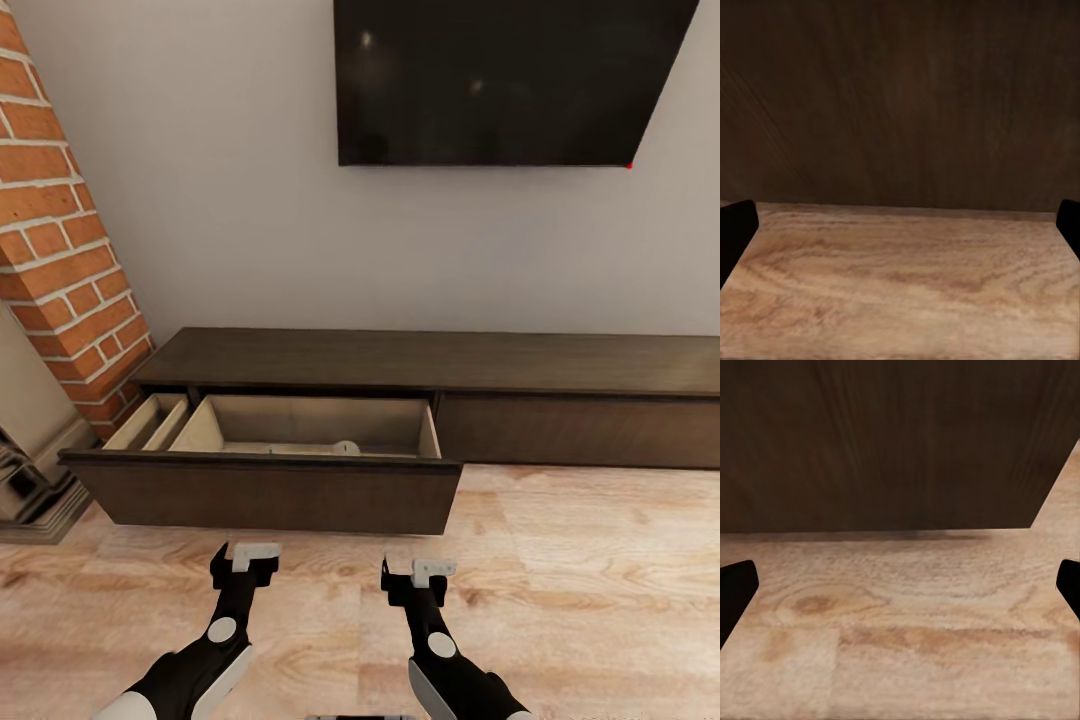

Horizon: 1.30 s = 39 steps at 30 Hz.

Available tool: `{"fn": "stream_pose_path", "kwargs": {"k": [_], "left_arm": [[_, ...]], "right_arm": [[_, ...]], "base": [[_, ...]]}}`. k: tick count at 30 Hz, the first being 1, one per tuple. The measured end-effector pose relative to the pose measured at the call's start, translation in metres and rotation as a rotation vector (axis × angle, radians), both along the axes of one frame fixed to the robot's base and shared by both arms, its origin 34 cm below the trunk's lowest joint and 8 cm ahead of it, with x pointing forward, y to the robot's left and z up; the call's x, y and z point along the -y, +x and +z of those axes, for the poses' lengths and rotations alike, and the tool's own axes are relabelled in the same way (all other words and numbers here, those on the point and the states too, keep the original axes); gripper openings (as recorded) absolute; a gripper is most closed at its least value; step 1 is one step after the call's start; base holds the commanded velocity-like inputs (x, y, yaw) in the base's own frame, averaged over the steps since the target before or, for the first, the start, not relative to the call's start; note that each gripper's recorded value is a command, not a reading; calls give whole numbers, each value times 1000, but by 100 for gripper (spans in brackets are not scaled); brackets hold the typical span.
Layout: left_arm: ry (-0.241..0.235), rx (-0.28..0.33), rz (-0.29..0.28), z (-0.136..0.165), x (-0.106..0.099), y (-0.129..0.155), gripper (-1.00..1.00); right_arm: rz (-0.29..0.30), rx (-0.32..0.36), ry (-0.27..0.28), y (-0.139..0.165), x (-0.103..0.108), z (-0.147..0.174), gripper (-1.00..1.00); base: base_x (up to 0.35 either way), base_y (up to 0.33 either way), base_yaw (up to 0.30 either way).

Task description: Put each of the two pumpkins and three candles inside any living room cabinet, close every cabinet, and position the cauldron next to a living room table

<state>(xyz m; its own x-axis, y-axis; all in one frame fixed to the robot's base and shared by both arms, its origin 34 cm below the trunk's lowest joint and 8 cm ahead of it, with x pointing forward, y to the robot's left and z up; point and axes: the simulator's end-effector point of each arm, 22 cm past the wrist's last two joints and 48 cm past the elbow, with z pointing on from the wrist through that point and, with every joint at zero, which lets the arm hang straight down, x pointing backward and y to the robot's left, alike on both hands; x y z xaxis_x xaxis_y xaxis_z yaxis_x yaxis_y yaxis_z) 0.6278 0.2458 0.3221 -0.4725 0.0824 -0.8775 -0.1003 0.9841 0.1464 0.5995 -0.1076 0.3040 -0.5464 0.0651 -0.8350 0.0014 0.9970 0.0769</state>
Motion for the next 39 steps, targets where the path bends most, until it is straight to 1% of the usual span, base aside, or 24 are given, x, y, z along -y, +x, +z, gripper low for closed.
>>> {"fn": "stream_pose_path", "kwargs": {"k": [4,11,13,18,28,30,32,34,39], "left_arm": [[1,-16,-2,-9,0,-3,100],[-2,-18,-8,-10,2,-3,100],[-8,-20,-18,-10,5,-3,100],[-11,-34,-34,-13,8,-4,100],[-9,-43,-37,-15,8,-5,100],[-9,-43,-37,-15,8,-5,100],[-10,-43,-38,-15,8,-5,100],[-10,-43,-38,-15,8,-5,100],[-10,-43,-39,-15,8,-5,100]], "right_arm": [[0,-16,0,-3,0,-9,100],[0,-16,1,-3,0,-9,100],[-1,-15,1,-3,0,-9,100],[-1,-13,2,-3,0,-8,100],[-3,1,4,-1,1,-5,100],[-5,14,7,1,1,-3,100],[-12,53,17,5,1,4,100],[-17,70,22,7,1,7,100],[-20,84,25,8,2,10,100]], "base": [[0,0,0],[0,0,0],[8,0,0],[171,0,0],[60,0,0],[7,0,0],[3,0,0],[2,0,0],[0,0,0]]}}
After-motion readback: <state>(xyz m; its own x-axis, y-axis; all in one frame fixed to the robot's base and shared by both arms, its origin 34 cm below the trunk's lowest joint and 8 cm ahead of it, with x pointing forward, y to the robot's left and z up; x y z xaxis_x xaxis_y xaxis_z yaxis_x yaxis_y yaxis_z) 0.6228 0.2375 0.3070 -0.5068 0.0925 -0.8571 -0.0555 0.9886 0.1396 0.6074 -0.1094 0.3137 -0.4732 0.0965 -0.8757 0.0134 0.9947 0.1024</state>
